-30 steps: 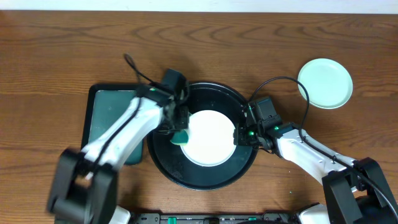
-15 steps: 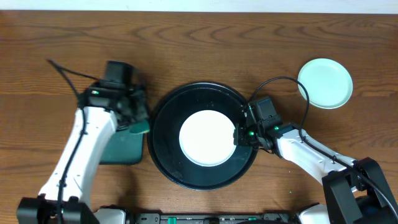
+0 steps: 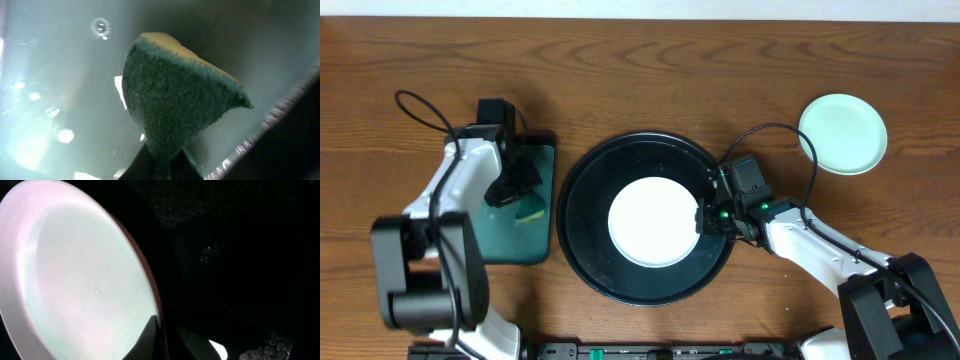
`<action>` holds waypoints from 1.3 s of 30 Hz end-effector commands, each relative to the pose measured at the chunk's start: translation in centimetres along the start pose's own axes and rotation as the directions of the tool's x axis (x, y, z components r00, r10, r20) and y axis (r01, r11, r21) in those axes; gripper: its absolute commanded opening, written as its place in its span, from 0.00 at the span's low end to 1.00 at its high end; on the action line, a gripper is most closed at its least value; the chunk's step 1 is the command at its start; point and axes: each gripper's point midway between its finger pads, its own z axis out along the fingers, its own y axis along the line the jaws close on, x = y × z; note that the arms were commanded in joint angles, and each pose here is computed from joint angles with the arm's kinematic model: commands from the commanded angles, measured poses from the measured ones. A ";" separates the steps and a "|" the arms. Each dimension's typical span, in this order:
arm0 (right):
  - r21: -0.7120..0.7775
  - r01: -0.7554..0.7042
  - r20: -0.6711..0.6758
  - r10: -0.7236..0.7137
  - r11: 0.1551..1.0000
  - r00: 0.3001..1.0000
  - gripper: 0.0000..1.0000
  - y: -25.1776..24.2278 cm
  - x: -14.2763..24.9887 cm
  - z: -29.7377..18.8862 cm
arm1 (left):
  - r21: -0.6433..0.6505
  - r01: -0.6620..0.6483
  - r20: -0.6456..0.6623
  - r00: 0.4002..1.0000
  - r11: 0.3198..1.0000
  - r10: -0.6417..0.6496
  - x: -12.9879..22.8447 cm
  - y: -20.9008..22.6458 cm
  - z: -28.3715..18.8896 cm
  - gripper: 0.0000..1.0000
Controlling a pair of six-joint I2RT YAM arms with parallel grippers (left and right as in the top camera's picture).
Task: Clean dirty plates on tray and stack at the side
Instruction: 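Return the sponge to the water tray with the left gripper, then tilt the white plate up off the black tray with the right gripper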
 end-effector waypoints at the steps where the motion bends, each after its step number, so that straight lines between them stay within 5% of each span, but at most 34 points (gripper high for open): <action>1: 0.022 0.002 -0.025 -0.001 1.000 1.000 0.02 -0.6 0.9 0.4 | -0.031 0.007 -0.037 0.999 0.999 -0.008 0.5 0.5 1.4 0.07; 5: 0.022 0.002 -0.025 -0.001 1.000 1.000 0.01 -0.6 0.9 0.4 | -0.016 0.008 -0.036 0.999 1.000 -0.008 0.5 0.3 1.1 0.44; 14: 0.005 0.002 -0.030 -0.002 1.000 1.000 0.06 -0.3 0.9 0.4 | 0.122 -0.005 0.152 0.988 0.992 -0.014 0.1 -0.8 -7.4 0.75; 25: -0.150 -0.122 -0.108 0.107 0.981 0.988 0.02 2.7 1.8 0.2 | 0.299 -0.012 0.208 0.977 0.954 -0.052 4.8 -0.8 -15.2 0.70; 27: -0.206 -0.152 -0.135 0.126 0.967 0.983 0.02 3.8 1.9 -0.1 | 0.304 -0.011 0.208 0.977 0.953 -0.056 5.2 -0.7 -15.6 0.79; 39: -0.435 -0.274 -0.243 0.181 0.858 0.953 0.02 6.5 0.8 -2.6 | 0.293 -0.003 0.183 0.982 0.956 -0.053 6.1 -0.3 -15.5 0.80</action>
